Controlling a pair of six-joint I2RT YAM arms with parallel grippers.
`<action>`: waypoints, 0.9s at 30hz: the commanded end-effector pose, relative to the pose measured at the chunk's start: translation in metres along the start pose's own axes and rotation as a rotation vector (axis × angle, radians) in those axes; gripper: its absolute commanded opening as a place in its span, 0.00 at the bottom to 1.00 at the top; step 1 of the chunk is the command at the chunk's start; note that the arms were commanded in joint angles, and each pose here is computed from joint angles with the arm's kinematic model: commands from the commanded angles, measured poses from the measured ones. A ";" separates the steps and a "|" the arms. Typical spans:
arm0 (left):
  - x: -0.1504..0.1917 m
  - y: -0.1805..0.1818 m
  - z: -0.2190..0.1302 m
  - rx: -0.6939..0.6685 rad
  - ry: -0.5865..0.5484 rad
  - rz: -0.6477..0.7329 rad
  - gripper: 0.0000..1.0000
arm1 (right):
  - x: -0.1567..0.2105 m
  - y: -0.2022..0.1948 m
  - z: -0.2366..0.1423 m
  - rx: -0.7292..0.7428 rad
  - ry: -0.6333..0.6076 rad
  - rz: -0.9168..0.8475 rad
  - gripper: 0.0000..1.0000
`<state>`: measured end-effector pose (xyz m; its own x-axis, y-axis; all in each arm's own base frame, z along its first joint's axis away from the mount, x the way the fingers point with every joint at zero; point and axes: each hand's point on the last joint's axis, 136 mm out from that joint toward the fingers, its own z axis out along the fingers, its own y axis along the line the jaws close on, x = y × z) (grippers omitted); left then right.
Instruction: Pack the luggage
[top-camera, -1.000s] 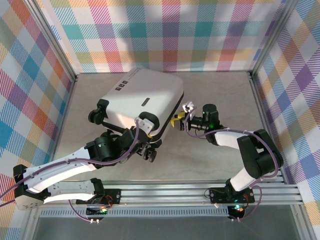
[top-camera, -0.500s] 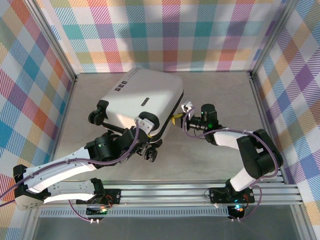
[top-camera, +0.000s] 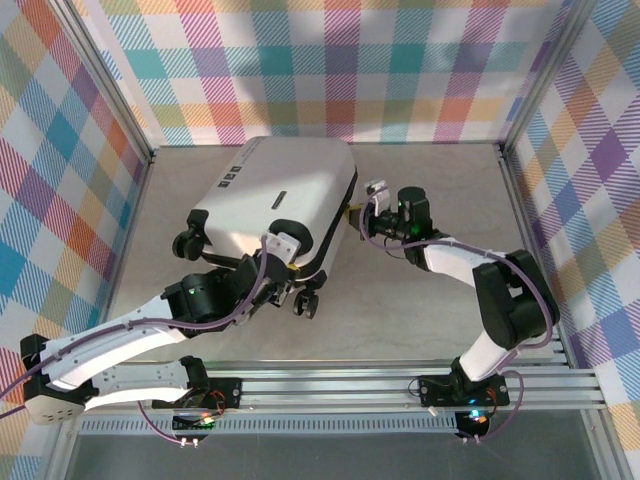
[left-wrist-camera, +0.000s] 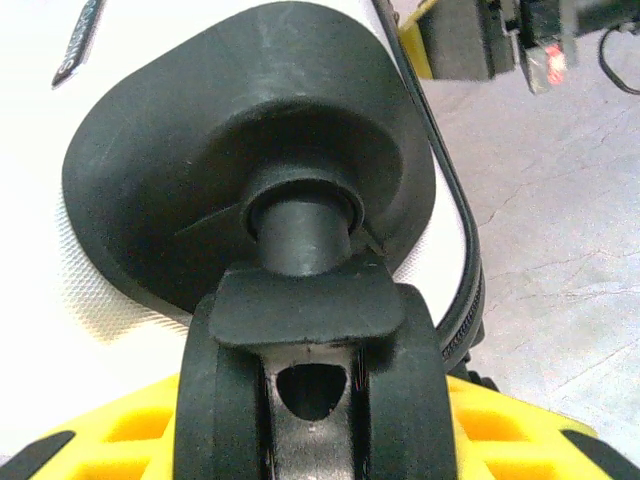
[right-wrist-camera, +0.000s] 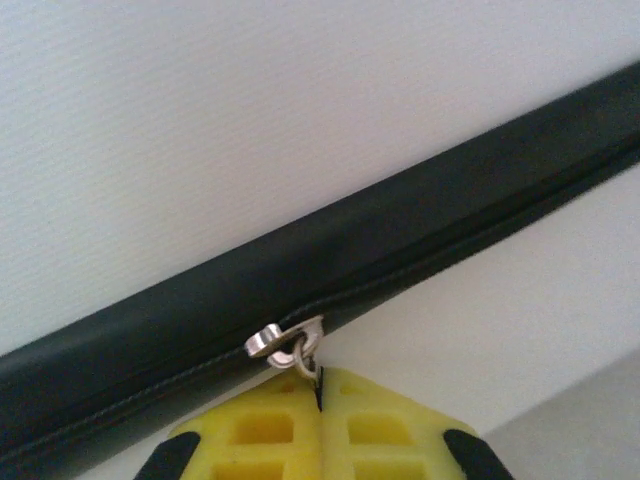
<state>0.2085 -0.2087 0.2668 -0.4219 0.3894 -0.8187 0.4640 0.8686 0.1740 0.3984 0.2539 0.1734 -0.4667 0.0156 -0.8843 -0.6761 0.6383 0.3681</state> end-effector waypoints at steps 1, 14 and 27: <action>-0.056 0.014 -0.039 0.034 -0.233 -0.162 0.00 | 0.001 -0.072 -0.011 0.292 -0.016 0.139 0.00; -0.047 0.014 -0.037 0.044 -0.236 -0.167 0.00 | 0.011 -0.173 -0.025 0.496 0.028 0.349 0.00; -0.024 0.052 0.010 -0.173 -0.193 -0.226 0.00 | 0.038 -0.139 -0.061 0.486 0.021 0.315 0.00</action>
<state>0.2092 -0.2055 0.2253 -0.4608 0.4103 -0.7870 0.5026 0.8515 0.1496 0.4342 0.1681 0.1029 -0.6716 0.1671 -0.7218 -0.3185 0.8145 0.4849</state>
